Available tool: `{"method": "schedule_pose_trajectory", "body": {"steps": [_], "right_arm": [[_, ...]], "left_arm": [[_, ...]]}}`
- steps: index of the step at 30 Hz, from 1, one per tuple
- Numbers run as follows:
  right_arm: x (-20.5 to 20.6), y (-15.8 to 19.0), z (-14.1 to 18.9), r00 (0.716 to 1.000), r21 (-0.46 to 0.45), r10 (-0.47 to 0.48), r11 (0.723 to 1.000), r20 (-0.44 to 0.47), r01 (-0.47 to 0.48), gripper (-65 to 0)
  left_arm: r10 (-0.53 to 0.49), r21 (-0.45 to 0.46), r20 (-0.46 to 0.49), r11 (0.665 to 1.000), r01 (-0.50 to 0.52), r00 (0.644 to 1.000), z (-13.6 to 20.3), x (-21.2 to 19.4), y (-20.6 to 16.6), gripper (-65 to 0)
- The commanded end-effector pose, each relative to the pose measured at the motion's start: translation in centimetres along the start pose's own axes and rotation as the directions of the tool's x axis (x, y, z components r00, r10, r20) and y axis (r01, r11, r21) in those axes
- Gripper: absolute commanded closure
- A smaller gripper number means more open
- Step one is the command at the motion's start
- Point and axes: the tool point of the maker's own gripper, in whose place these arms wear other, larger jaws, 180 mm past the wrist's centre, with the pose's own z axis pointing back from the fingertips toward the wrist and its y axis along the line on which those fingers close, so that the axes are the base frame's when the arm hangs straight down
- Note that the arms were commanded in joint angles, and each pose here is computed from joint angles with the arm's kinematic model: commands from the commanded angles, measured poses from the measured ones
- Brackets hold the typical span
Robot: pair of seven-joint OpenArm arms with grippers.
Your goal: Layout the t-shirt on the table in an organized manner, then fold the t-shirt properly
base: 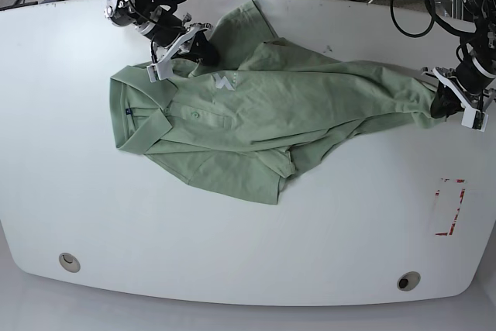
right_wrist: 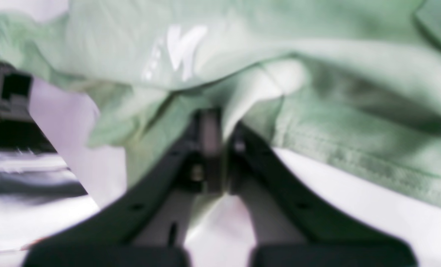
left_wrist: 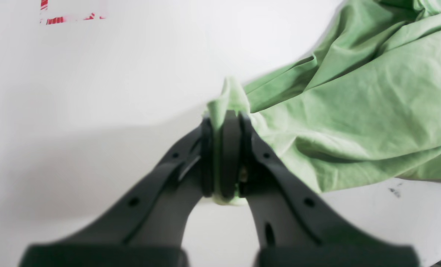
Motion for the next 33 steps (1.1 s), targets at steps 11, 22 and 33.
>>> {"method": "schedule_pose_trajectory", "body": {"steps": [11,22,33], "right_arm": [[0.5,0.8,2.9,0.995,-0.047,0.095,0.994,-0.010,-0.095,0.0],[2.3,3.8,6.5,0.969,-0.071,0.246,0.967,0.024,-0.244,0.0],[5.1,3.8,8.5,0.947,-0.068,0.310,0.950,0.079,-0.305,0.0]], "left_arm": [[-0.024,0.002,0.045,1.000,0.024,0.999,0.4,1.5,0.2,0.0],[-0.035,-0.020,0.041,0.999,0.035,0.999,0.1,1.5,-0.5,0.0],[-0.116,-0.058,0.133,0.990,0.125,0.984,-0.1,5.5,-2.9,0.0]]}}
